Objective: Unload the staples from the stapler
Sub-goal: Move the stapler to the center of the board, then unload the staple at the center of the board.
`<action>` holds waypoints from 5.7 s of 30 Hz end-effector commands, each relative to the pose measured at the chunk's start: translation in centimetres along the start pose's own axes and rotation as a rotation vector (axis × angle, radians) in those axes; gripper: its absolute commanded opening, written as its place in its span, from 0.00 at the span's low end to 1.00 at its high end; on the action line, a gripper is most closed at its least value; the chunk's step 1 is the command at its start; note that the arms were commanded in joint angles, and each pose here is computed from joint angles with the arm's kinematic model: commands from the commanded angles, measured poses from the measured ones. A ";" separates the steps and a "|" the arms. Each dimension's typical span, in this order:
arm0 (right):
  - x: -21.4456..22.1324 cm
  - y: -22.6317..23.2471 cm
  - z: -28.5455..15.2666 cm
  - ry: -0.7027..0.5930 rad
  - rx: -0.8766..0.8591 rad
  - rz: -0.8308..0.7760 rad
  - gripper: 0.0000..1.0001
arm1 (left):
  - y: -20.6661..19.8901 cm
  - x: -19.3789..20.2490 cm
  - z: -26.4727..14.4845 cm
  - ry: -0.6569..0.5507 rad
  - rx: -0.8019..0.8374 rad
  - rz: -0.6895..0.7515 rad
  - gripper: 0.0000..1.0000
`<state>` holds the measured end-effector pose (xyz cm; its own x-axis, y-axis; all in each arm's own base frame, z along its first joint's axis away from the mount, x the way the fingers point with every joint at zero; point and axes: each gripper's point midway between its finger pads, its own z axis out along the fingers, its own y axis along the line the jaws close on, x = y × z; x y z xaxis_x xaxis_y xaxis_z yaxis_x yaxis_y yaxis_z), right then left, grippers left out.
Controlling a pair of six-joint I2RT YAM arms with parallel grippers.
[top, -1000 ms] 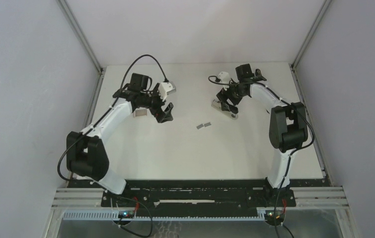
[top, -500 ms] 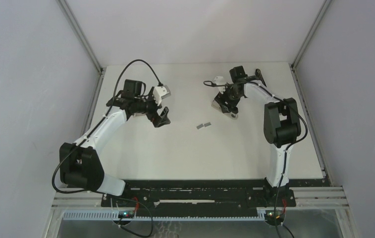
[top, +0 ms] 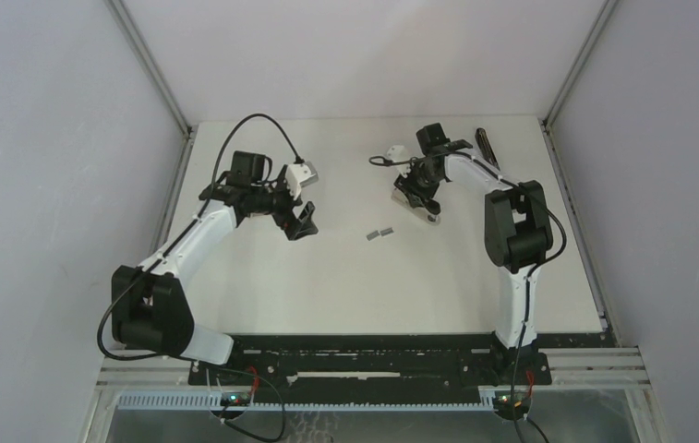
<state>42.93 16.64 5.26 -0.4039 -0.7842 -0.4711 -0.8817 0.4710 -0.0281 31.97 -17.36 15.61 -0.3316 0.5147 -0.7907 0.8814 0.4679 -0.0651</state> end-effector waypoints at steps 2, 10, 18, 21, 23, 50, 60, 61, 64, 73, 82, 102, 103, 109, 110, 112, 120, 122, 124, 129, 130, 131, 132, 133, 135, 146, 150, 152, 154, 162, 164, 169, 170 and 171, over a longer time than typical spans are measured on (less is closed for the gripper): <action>-2.3 -0.1 -0.1 -0.023 0.028 -0.063 0.41 | -0.6 -1.1 -0.9 -0.059 0.002 0.024 1.00; -2.8 0.6 0.6 -0.009 0.007 -0.082 0.38 | -0.7 -1.1 -1.0 -0.066 0.005 0.023 1.00; -4.0 3.3 1.4 -0.029 -0.067 -0.141 0.32 | -0.7 -1.1 -1.0 -0.067 0.007 0.026 1.00; -4.5 4.6 1.8 -0.037 -0.103 -0.161 0.32 | -0.7 -1.2 -1.1 -0.070 0.005 0.034 1.00; -4.9 5.7 2.0 -0.041 -0.132 -0.186 0.32 | -0.7 -1.1 -1.2 -0.069 0.005 0.040 1.00; -2.0 16.9 -0.4 -0.039 -0.471 -0.443 0.30 | -1.4 -1.2 -4.4 -0.126 0.061 0.081 1.00; -4.3 14.5 -0.9 -0.122 -0.324 -0.360 0.41 | -0.5 -1.1 -3.6 -0.131 0.043 0.044 1.00; -4.7 14.1 -1.4 -0.142 -0.306 -0.350 0.44 | -0.2 -1.2 -3.4 -0.130 0.031 0.038 1.00; -6.2 12.4 -3.5 -0.196 -0.229 -0.301 0.51 | 0.9 -1.6 -2.7 -0.124 -0.019 0.030 1.00; -5.1 8.1 -10.7 -0.306 -0.158 0.000 0.73 | 1.5 -4.5 1.7 -0.053 -0.040 0.091 1.00; 0.8 1.9 -17.2 -0.427 0.153 0.292 1.00 | -0.8 -7.3 8.8 0.030 0.062 0.143 1.00; 5.2 1.6 -23.6 -0.515 0.344 0.513 1.00 | -10.3 -8.2 18.0 0.179 0.236 0.290 1.00; 5.3 1.5 -23.9 -0.522 0.353 0.519 1.00 | -10.5 -7.7 18.6 0.197 0.231 0.297 1.00; 5.8 1.6 -24.2 -0.540 0.367 0.516 1.00 | -10.7 -6.3 20.7 0.265 0.186 0.313 1.00; 5.8 1.6 -24.3 -0.543 0.364 0.516 1.00 | -10.6 -6.1 21.0 0.274 0.180 0.311 1.00; 5.7 1.8 -24.4 -0.549 0.355 0.512 1.00 | -10.4 -6.1 21.5 0.284 0.170 0.304 1.00; 6.3 1.7 -24.6 -0.558 0.366 0.513 1.00 | -10.1 -5.8 22.9 0.306 0.153 0.295 0.85; 6.5 1.6 -24.5 -0.558 0.365 0.522 1.00 | -10.2 -5.6 23.0 0.312 0.158 0.297 0.81; 6.7 1.4 -24.4 -0.555 0.366 0.529 1.00 | -10.4 -5.4 23.1 0.316 0.161 0.300 0.78; 6.9 1.3 -24.3 -0.552 0.364 0.533 1.00 | -11.4 -5.4 23.2 0.317 0.177 0.323 0.77; 6.9 1.3 -24.3 -0.551 0.365 0.536 1.00 | -11.5 -5.5 23.2 0.317 0.180 0.325 0.77; 6.9 1.3 -24.2 -0.550 0.363 0.538 1.00 | -11.6 -5.4 23.2 0.318 0.182 0.326 0.76; 7.0 1.2 -24.2 -0.548 0.363 0.542 1.00 | -11.7 -5.3 23.3 0.319 0.184 0.327 0.74; 7.0 1.2 -24.1 -0.547 0.361 0.542 1.00 | -11.7 -5.4 23.3 0.319 0.183 0.328 0.71; 7.1 1.2 -23.9 -0.546 0.350 0.546 1.00 | -11.7 -5.3 23.3 0.321 0.180 0.325 0.64; 7.1 1.3 -21.9 -0.538 0.253 0.601 1.00 | -11.2 -7.5 22.2 0.275 0.132 0.338 0.20; 6.7 1.9 -20.5 -0.550 0.150 0.638 1.00 | -10.6 -9.5 20.7 0.232 0.102 0.354 0.18; 6.6 2.0 -19.6 -0.552 0.097 0.670 1.00 | -10.2 -10.6 19.8 0.203 0.092 0.344 0.18; 6.5 2.0 -18.6 -0.552 0.043 0.711 1.00 | -9.7 -11.9 18.9 0.168 0.083 0.332 0.18; 4.6 3.1 -14.5 -0.512 -0.217 0.862 0.93 | -8.9 -14.7 15.6 0.086 0.114 0.302 0.17; 3.6 3.7 -13.7 -0.507 -0.288 0.867 0.92 | -9.1 -14.7 15.1 0.075 0.134 0.294 0.15; 1.1 5.2 -12.1 -0.512 -0.500 0.900 0.88 | -9.3 -14.5 14.6 0.062 0.167 0.272 0.06; 0.5 5.3 -11.9 -0.519 -0.544 0.906 0.86 | -9.4 -14.3 14.6 0.064 0.172 0.269 0.04; 0.0 5.3 -11.8 -0.526 -0.587 0.911 0.85 | -9.4 -14.2 14.6 0.067 0.173 0.266 0.03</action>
<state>34.40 11.78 12.79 -0.8947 0.0476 -0.4441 -0.3371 0.5802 0.7414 34.09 -38.47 12.84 -0.1507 0.7406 -0.6549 0.9771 0.2121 0.0150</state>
